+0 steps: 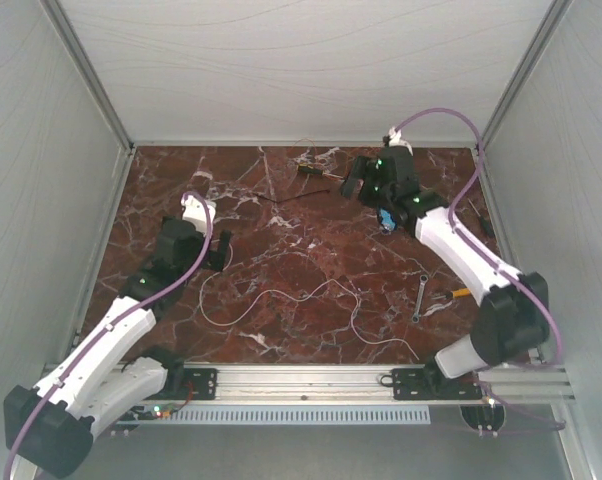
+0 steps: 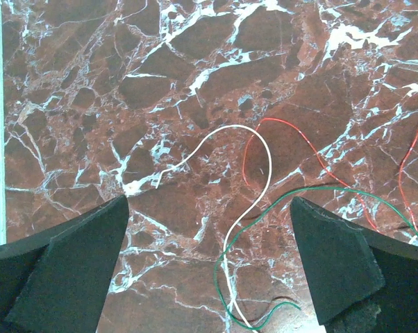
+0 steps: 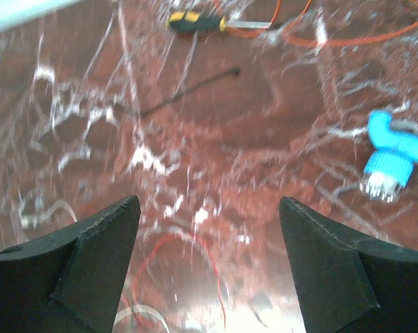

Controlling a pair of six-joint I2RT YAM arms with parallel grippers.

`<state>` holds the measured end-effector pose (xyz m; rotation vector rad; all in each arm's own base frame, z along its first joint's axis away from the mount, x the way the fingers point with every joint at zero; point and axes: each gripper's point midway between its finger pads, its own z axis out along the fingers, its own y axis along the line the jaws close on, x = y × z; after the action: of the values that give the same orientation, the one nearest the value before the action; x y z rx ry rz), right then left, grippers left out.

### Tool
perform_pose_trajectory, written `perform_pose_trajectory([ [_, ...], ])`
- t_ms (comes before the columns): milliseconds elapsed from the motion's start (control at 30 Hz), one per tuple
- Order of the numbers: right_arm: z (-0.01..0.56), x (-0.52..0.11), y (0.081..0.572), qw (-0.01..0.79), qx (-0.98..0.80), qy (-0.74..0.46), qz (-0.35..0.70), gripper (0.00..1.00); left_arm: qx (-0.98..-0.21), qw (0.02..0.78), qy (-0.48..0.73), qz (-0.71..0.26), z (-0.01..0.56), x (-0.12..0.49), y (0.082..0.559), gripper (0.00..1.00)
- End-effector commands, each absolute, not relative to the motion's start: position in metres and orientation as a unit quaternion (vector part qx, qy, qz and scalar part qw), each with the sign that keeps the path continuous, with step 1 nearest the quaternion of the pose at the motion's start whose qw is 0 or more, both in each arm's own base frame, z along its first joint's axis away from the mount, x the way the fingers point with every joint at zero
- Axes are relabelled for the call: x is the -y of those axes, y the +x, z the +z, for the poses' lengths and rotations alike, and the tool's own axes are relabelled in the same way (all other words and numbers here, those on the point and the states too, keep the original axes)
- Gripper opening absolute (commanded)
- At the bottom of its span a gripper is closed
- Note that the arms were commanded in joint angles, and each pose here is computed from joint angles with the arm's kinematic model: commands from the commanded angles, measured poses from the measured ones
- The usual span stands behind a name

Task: Zip-tie the wires
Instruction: Pick up the cable at the center of the board.

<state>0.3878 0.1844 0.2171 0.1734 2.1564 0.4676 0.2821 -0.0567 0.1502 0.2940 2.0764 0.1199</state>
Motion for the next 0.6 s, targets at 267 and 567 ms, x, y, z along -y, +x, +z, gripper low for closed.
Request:
perform_pose_trajectory([
  [267, 0.185, -0.116, 0.526, 0.464, -0.795, 0.299, 0.249, 0.79, -0.840, 0.528, 0.125, -0.003, 0.166, 0.076, 0.286, 1.00],
  [567, 0.130, -0.057, 0.570, 0.409, -0.803, 0.327, 0.284, 0.74, -0.844, 0.519, 0.135, -0.016, 0.162, 0.082, 0.286, 1.00],
])
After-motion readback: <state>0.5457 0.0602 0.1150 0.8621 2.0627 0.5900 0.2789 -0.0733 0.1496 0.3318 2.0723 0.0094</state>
